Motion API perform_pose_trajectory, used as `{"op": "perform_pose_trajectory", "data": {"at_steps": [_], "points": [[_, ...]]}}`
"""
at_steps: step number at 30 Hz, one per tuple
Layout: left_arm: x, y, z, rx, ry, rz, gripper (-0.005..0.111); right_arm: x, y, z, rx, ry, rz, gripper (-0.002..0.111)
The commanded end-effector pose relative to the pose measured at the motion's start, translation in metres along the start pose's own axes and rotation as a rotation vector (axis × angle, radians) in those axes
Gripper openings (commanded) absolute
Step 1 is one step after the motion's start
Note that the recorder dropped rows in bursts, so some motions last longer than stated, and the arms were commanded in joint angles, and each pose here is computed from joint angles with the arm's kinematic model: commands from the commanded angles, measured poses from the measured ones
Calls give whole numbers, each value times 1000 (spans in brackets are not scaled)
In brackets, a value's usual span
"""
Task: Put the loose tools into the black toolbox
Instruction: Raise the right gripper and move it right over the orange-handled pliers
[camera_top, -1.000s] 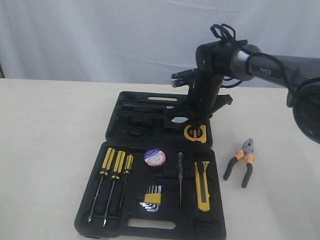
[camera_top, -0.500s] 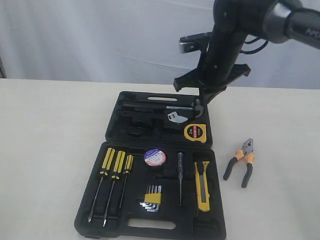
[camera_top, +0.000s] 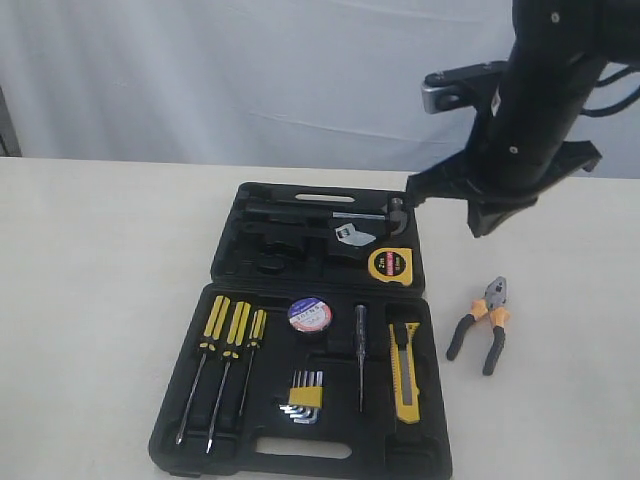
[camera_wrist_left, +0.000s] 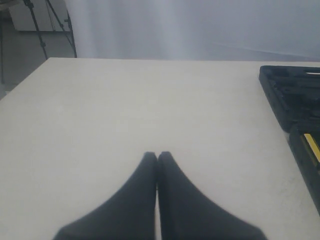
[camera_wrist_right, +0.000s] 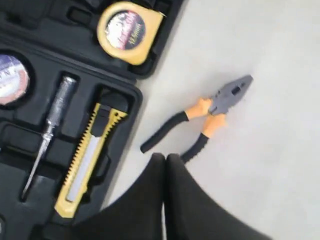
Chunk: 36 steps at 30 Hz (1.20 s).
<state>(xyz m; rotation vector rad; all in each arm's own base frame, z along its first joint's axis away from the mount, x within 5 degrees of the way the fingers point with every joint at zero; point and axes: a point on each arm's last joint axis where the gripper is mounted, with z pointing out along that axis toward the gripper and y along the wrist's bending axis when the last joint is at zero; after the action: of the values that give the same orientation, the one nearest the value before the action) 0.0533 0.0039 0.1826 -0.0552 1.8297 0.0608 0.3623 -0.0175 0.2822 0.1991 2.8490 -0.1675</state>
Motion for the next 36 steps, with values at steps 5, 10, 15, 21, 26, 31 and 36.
{"op": "perform_pose_trajectory", "data": {"at_steps": [5, 10, 15, 21, 26, 31, 36], "points": [[0, 0, 0, 5, -4, -5, 0, 27, -10, 26, 76, -9, 87, -1], [0, 0, 0, 5, -4, -5, 0, 24, -21, 39, 77, -11, 182, -1], [0, 0, 0, 5, -4, -5, 0, 23, -36, 59, 96, 36, 234, 0], [0, 0, 0, 5, -4, -5, 0, 21, -41, 82, 96, 64, 248, 0], [0, 0, 0, 5, -4, -5, 0, 18, -38, 101, 82, 57, 289, 29], [0, 0, 0, 5, -4, -5, 0, 14, -36, 116, 69, 21, 406, 65], [0, 0, 0, 5, -4, -5, 0, 12, -34, 128, 63, 13, 485, 70]]}}
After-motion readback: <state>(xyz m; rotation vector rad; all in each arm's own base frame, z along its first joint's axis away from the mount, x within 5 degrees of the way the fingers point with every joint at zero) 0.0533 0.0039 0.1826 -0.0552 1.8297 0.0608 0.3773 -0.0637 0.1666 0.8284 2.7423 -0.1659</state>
